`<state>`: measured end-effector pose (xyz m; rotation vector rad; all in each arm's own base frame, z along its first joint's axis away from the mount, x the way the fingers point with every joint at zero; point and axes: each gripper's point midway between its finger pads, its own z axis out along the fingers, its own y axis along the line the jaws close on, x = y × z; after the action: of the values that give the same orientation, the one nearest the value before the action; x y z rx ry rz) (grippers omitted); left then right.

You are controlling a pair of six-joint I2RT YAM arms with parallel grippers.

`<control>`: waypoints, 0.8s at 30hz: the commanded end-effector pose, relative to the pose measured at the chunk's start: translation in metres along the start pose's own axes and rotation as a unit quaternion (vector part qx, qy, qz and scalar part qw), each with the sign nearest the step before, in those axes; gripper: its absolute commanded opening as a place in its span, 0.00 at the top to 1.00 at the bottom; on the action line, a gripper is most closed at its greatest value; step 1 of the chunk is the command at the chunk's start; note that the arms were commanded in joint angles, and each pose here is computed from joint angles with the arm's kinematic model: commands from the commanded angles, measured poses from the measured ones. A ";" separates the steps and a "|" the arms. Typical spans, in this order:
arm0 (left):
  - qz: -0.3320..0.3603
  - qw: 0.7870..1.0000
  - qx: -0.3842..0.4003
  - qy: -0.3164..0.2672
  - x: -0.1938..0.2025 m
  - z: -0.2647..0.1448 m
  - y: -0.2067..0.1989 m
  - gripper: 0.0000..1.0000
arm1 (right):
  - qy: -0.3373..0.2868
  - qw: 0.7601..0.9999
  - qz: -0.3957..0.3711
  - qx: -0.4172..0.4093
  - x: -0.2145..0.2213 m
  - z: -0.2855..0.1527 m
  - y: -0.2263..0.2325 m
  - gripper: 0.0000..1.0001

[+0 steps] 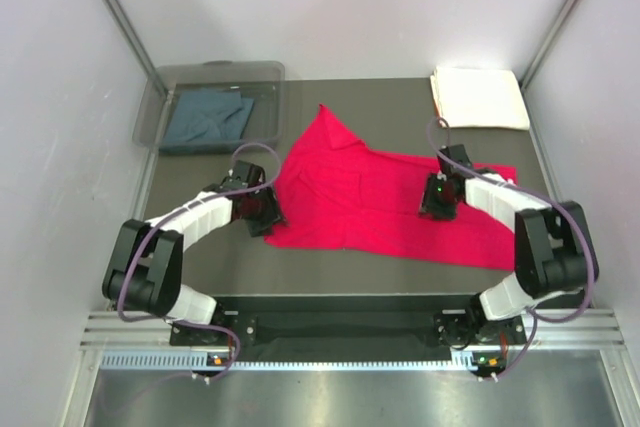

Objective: Fold and stack the t-shirts
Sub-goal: Fold the tshirt

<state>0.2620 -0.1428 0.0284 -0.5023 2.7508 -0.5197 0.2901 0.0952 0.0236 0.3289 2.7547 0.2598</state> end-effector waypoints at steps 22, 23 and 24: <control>0.241 0.911 0.230 -0.245 -0.231 -0.047 -0.232 0.33 | -0.224 0.925 0.304 -0.042 -0.175 -0.066 -0.106 0.27; 0.246 0.910 0.235 -0.236 -0.240 -0.036 -0.236 0.37 | -0.225 0.923 0.309 -0.042 -0.176 -0.065 -0.109 0.28; 0.256 0.896 0.261 -0.251 -0.259 -0.050 -0.259 0.42 | -0.227 0.923 0.309 -0.041 -0.177 -0.064 -0.111 0.29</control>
<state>0.5079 -0.2402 0.2031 0.0557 2.1550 -0.7512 0.3871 -0.0595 0.1002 1.0649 2.2172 0.3105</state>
